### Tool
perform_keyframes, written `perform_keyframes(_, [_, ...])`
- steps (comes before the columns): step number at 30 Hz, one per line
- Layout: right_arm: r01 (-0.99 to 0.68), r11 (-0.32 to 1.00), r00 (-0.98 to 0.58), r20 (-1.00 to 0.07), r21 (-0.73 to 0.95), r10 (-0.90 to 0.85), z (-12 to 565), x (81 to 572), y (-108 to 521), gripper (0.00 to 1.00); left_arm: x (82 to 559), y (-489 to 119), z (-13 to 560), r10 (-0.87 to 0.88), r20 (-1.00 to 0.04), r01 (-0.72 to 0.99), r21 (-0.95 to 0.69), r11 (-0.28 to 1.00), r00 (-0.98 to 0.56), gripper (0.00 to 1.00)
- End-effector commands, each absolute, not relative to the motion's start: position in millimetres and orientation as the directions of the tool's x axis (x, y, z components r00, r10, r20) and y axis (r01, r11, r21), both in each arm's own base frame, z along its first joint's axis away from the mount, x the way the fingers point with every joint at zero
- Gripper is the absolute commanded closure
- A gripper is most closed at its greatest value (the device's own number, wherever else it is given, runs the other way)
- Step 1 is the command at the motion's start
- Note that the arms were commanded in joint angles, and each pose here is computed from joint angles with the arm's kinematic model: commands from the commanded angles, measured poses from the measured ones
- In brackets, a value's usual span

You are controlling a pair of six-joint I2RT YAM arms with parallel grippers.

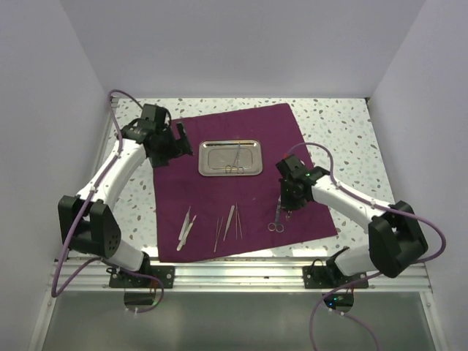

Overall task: Open and lay out the surgical kit
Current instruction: Place the medical item in the surgical kit.

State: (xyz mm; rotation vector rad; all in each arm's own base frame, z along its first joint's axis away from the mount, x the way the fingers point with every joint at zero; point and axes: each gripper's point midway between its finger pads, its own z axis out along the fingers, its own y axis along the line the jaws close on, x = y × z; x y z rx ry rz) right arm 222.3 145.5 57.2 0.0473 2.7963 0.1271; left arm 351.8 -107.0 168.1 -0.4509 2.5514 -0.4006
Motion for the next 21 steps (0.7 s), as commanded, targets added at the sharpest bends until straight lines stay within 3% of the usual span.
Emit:
perform_keyframes(1, [-0.001,0.993,-0.927,-0.372,0.122,0.044,67,241,158,1.0,367,-98,198,-0.328,-0.574,-0.198,-0.278,0.94,-0.75,0.01])
perform_keyframes(3, [-0.005,0.994,-0.933,-0.357,0.105,0.033,63,239,156,0.87,369,-92,204,-0.303,-0.592,-0.19,-0.247,0.95,-0.746,0.02])
perform_keyframes(4, [-0.006,0.995,-0.937,-0.348,0.098,0.029,62,239,156,0.7,369,-93,203,-0.295,-0.587,-0.187,-0.239,0.953,-0.754,0.05])
perform_keyframes(6, [-0.006,0.995,-0.941,-0.336,0.096,0.026,62,237,156,0.58,372,-92,207,-0.29,-0.596,-0.181,-0.237,0.955,-0.749,0.08])
perform_keyframes(7, [-0.006,0.996,-0.943,-0.333,0.093,0.026,62,236,156,0.45,374,-93,208,-0.29,-0.603,-0.176,-0.241,0.954,-0.743,0.08])
perform_keyframes(10, [0.002,0.997,-0.944,-0.329,0.075,0.027,67,233,151,0.36,380,-95,210,-0.287,-0.616,-0.164,-0.248,0.955,-0.734,0.08])
perform_keyframes(14, [0.017,0.999,-0.93,-0.365,0.05,0.034,87,231,139,0.34,396,-108,215,-0.256,-0.641,-0.124,-0.245,0.962,-0.723,0.11])
perform_keyframes(21, [0.052,0.998,-0.893,-0.446,0.036,0.063,139,223,120,0.33,430,-182,167,-0.003,-0.602,0.02,-0.032,0.999,-0.798,0.13])
